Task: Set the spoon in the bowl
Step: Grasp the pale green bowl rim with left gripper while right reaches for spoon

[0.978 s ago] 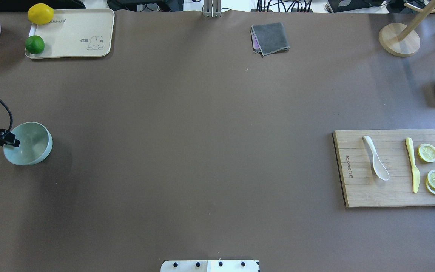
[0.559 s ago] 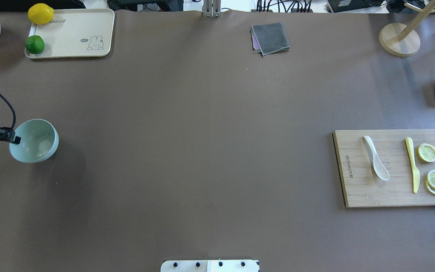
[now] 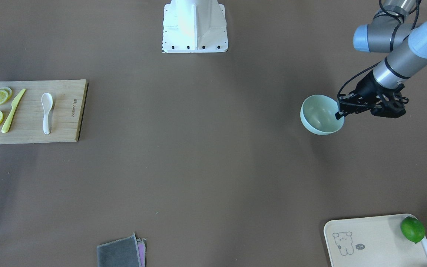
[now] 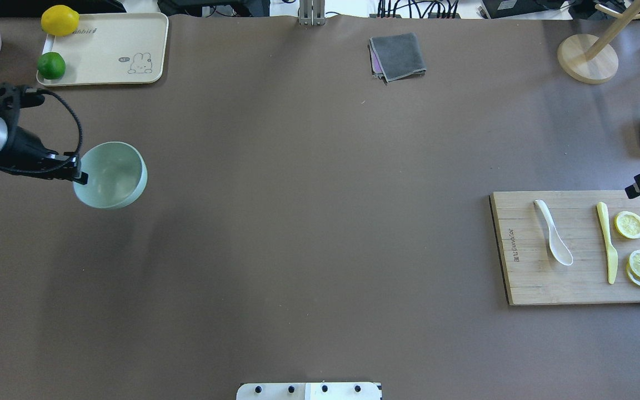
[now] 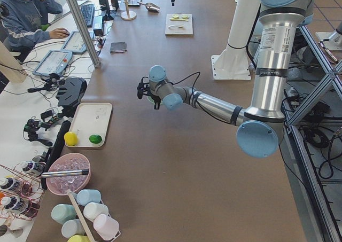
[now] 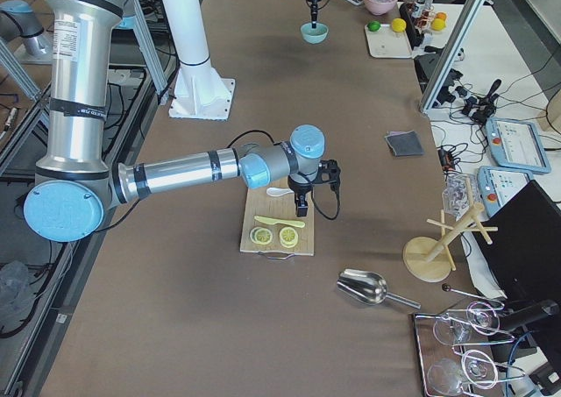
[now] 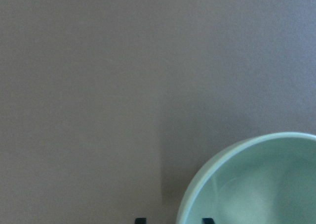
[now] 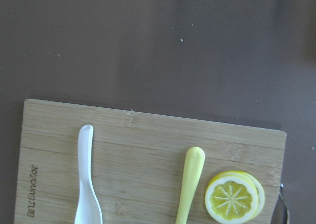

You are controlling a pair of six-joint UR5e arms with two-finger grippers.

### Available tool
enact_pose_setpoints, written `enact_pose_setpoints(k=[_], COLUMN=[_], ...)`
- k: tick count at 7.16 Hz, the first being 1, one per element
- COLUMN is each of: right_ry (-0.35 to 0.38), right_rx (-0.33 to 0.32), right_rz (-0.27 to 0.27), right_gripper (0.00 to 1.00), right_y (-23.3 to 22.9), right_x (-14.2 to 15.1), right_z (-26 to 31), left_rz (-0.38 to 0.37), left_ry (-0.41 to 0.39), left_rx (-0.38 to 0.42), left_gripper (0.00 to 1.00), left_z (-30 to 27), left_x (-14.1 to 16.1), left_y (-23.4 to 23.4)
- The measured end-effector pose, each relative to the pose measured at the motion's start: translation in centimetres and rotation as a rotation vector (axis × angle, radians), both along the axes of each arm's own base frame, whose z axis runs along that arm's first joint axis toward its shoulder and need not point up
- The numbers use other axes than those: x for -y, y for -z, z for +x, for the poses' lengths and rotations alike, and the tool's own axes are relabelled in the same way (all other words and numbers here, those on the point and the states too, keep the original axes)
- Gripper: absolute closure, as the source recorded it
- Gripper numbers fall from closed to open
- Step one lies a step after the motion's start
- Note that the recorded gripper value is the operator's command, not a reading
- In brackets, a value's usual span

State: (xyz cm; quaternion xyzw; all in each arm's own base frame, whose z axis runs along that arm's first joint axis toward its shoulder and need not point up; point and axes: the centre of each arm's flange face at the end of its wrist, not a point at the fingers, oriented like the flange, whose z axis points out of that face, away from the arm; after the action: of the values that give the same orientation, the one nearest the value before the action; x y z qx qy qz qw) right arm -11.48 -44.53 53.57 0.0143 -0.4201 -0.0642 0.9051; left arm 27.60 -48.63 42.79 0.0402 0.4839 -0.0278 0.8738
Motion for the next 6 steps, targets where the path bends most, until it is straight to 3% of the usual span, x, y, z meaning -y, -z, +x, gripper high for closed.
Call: enact_pose_setpoints(k=[2,6], right_ry=[0.020,0.039], right_rx=[-0.018,-0.053], right_rz=[0.000,-0.016], right_gripper=[0.03,0.04], right_y=[1.3,1.4], right_x=[0.0,-1.3], right_z=[-4.7,-11.3], left_rz=[-0.053,-0.112], left_ry=[0.033,0.084], left_rx=[0.011,0.037], left_gripper=[1.00,1.00], left_z=[7.7,24.0], left_x=[0.1,-3.9], left_y=[7.9,19.8])
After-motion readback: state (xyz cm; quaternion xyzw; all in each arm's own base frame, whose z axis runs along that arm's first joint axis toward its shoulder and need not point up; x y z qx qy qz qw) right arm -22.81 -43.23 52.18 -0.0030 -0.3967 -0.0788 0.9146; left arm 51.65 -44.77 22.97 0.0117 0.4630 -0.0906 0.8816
